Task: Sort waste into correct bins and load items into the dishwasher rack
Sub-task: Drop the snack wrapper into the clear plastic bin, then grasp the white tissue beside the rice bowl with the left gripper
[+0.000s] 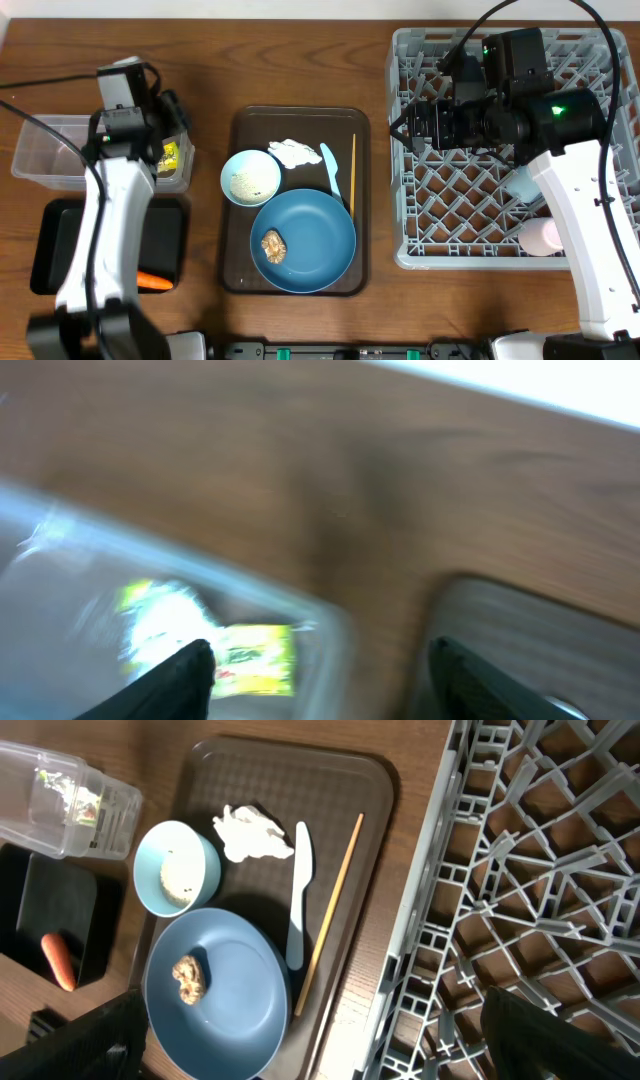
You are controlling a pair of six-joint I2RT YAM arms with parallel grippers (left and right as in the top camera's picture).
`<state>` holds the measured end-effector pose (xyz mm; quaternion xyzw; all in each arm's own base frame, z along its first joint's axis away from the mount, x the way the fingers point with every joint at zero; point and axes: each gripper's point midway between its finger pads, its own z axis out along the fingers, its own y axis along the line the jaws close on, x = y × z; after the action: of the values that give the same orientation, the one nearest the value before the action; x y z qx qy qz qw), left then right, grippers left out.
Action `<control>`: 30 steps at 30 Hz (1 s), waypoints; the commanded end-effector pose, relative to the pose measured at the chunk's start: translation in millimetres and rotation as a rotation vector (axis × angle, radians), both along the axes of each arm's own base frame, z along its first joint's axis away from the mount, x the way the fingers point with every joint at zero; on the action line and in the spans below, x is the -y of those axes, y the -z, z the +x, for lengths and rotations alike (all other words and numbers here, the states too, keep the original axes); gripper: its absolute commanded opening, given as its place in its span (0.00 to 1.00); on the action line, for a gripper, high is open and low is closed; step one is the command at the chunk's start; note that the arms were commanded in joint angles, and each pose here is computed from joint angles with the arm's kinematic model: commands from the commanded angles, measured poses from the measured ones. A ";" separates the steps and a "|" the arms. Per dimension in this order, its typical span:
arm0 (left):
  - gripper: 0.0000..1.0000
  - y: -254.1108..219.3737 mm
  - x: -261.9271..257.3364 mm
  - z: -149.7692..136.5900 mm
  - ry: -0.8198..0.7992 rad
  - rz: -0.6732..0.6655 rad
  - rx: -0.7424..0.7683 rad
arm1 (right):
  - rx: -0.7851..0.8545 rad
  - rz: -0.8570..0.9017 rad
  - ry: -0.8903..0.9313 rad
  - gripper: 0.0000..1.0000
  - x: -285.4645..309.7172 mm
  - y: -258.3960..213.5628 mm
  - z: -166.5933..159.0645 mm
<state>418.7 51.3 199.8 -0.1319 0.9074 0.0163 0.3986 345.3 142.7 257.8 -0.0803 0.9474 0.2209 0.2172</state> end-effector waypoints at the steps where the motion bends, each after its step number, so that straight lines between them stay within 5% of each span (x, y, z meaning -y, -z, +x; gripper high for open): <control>1: 0.65 -12.9 82.7 -4.7 0.391 -0.022 0.031 | -0.006 -0.001 0.003 0.99 -0.6 1.0 -0.6; 8: 0.63 57.2 177.5 -19.8 0.768 0.106 -0.153 | -0.007 -0.001 0.003 0.99 -0.8 1.0 -0.9; 21: 0.63 153.7 191.5 -9.7 0.780 0.166 -0.337 | -0.020 -0.004 0.003 0.99 -0.2 2.6 -3.6; 30: 0.56 177.5 189.9 -14.8 0.783 0.161 -0.399 | -0.022 -0.004 0.003 0.99 -0.1 2.7 -3.8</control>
<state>405.1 -141.9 26.1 0.2544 0.9437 -0.0462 0.2063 342.3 142.0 256.1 -0.0790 0.9493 0.2199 0.2102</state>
